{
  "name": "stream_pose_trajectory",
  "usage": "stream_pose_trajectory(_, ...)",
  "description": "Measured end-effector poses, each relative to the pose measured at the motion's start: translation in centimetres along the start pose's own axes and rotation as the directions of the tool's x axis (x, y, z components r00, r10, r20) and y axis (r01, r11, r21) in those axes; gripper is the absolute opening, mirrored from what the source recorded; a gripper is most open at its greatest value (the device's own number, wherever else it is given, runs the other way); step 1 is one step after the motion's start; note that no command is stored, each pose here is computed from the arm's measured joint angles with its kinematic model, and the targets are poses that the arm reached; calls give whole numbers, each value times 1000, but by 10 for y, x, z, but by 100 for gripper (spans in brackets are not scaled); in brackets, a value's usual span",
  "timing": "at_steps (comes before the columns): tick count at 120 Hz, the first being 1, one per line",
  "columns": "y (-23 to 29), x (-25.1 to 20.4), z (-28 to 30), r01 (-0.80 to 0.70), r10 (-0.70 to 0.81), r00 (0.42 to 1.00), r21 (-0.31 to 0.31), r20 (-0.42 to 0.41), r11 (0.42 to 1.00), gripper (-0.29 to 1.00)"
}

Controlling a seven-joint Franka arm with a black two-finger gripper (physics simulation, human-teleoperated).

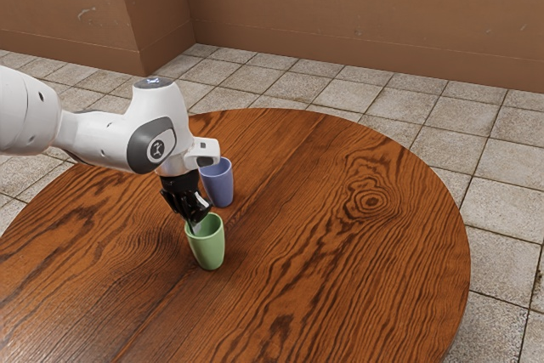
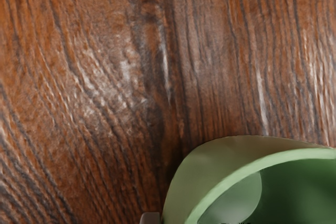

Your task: Place the right cup onto the left cup

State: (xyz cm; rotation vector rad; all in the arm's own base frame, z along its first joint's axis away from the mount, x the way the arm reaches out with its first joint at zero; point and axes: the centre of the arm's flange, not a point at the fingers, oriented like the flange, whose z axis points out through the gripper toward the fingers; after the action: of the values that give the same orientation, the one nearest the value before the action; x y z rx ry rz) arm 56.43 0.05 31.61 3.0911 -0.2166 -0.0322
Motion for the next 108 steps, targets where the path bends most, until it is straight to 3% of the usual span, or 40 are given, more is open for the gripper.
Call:
stream_pose_trajectory(21, 3, -1, -23, -4, 4, 1000, 2, -26, 1000, -7)
stream_pose_trajectory(47, 2, 7, -115, -2, 2, 995, 2, -98, 1000, -8)
stream_pose_trajectory(88, -55, 12, -195, 90, -90, 994, -1, -66, 996, -8)
stream_pose_trajectory(108, -65, 39, -208, 98, -97, 994, 10, -55, 995, -8)
